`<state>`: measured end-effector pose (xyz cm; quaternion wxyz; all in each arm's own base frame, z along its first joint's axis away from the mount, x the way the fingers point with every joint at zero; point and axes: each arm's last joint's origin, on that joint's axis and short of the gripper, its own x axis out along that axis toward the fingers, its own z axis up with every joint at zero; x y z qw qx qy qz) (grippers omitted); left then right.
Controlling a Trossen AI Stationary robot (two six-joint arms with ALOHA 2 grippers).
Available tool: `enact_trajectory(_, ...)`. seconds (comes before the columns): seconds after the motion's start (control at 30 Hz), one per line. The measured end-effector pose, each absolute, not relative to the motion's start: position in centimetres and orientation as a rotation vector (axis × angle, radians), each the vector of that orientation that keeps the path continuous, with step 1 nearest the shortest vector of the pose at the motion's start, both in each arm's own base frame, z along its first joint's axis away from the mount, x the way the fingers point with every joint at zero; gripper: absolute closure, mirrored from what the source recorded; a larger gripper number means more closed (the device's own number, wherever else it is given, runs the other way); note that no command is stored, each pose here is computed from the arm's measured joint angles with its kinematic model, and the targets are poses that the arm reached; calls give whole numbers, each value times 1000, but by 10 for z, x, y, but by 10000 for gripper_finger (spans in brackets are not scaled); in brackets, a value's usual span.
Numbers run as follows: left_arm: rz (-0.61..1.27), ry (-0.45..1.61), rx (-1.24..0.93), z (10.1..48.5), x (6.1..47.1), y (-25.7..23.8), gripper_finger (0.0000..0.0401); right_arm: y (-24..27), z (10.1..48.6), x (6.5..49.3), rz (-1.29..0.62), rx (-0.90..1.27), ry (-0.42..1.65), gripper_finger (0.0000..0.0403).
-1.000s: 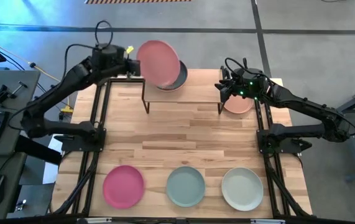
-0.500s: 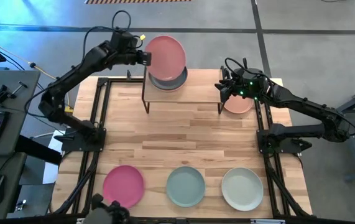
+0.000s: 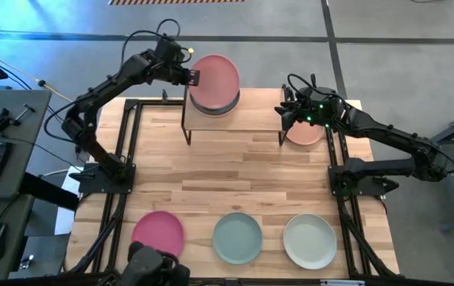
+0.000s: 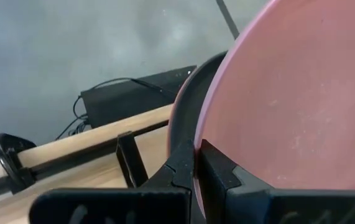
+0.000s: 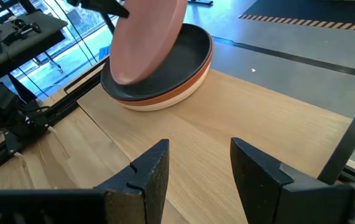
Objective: Place and stack plates onto a shelf
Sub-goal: Stack the light pink plate on top of the black plate on the shelf, then put the brown plate on the shelf
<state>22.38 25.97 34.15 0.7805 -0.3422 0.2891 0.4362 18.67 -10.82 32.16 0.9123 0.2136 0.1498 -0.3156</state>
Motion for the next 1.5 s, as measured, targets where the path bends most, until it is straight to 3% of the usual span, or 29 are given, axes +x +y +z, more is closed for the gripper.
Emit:
enact_trajectory(0.63,967,688,-763,334,221,261,397,-108,322,187,-651,443,308,251)
enact_trajectory(1.5,894,706,-746,342,215,251,313,-108,322,187,-648,432,311,251)
